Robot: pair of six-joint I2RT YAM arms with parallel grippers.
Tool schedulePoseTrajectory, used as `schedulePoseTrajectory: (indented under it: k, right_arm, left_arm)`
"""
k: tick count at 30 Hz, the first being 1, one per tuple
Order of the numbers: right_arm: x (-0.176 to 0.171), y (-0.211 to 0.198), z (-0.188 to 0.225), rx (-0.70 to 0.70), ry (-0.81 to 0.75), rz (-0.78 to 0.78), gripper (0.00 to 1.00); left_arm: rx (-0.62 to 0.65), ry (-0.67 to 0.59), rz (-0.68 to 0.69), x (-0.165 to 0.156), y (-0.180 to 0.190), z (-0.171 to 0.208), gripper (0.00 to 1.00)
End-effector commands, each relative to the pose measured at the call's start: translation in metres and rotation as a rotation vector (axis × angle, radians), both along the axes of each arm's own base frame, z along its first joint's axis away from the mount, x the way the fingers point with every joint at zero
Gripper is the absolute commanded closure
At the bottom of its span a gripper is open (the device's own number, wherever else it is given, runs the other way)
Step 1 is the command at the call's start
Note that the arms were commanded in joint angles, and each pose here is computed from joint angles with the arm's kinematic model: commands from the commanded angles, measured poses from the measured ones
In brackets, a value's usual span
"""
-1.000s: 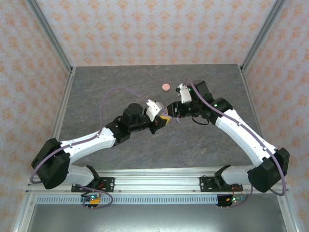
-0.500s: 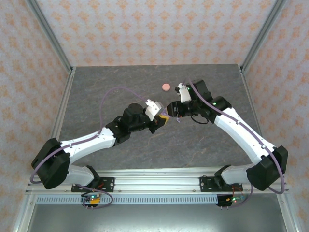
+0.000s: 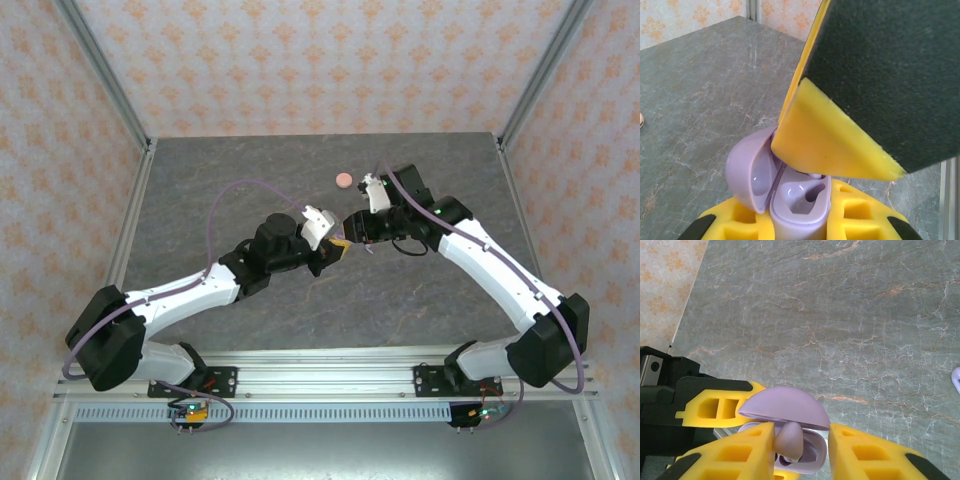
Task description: Insert wireless bluetooth earbuds into charging case
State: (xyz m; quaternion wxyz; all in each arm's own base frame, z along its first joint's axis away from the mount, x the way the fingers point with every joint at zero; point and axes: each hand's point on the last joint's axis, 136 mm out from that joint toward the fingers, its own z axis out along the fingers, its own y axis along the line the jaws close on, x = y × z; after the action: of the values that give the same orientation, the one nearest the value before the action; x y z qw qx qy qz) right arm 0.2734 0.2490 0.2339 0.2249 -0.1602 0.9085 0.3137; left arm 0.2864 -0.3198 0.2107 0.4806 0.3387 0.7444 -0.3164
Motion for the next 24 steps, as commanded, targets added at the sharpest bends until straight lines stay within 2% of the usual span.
schedulePoseTrajectory:
  k: [1,6,15,20,24]
  right_arm:
    - [-0.007,0.008,0.005,0.005,0.009,0.029,0.67]
    - [-0.010,0.012,0.009,0.030,0.011,0.049,0.59]
    - [-0.012,0.013,0.018,0.058,-0.009,0.052,0.54]
    - [-0.003,0.001,0.026,0.039,-0.073,-0.026,0.52]
    - [0.010,-0.020,0.033,-0.001,-0.151,-0.163,0.52]
  left_arm:
    - [-0.058,-0.064,-0.006,0.004,-0.007,0.028,1.00]
    - [-0.063,-0.061,-0.007,0.004,-0.007,0.028,1.00]
    - [-0.059,-0.059,-0.007,0.004,-0.007,0.026,1.00]
    - [-0.056,-0.064,0.005,0.004,-0.005,0.025,1.00]
    - [-0.042,-0.051,0.037,0.007,0.000,0.024,1.00]
